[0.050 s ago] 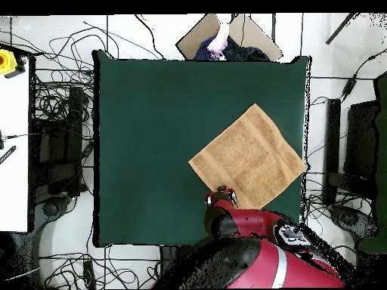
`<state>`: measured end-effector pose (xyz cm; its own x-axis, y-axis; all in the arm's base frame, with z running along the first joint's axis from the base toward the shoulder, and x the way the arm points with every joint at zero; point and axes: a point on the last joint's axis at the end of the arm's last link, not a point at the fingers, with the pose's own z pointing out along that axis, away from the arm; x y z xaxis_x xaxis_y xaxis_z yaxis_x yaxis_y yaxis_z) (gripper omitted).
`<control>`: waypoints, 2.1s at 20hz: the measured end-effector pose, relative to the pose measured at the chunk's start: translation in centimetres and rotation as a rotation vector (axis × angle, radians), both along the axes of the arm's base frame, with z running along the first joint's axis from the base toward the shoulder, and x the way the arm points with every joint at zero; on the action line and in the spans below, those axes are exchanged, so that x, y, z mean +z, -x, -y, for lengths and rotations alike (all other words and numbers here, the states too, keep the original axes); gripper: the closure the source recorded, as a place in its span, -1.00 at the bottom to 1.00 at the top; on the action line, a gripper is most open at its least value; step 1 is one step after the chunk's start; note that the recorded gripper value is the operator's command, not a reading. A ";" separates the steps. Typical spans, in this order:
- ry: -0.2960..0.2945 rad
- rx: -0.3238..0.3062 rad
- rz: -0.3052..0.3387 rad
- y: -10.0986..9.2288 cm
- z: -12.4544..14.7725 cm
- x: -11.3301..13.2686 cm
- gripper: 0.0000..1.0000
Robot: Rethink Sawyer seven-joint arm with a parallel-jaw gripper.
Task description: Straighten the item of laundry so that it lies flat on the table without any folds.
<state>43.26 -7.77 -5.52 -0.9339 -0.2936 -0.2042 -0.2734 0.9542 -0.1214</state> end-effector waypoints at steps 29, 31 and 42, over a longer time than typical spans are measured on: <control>0.022 -0.259 0.168 2.5 -1.2 -0.6 1.00; 0.017 -0.271 0.169 2.6 -1.2 -0.6 1.00; -0.005 -0.335 0.149 3.5 -1.2 -0.5 1.00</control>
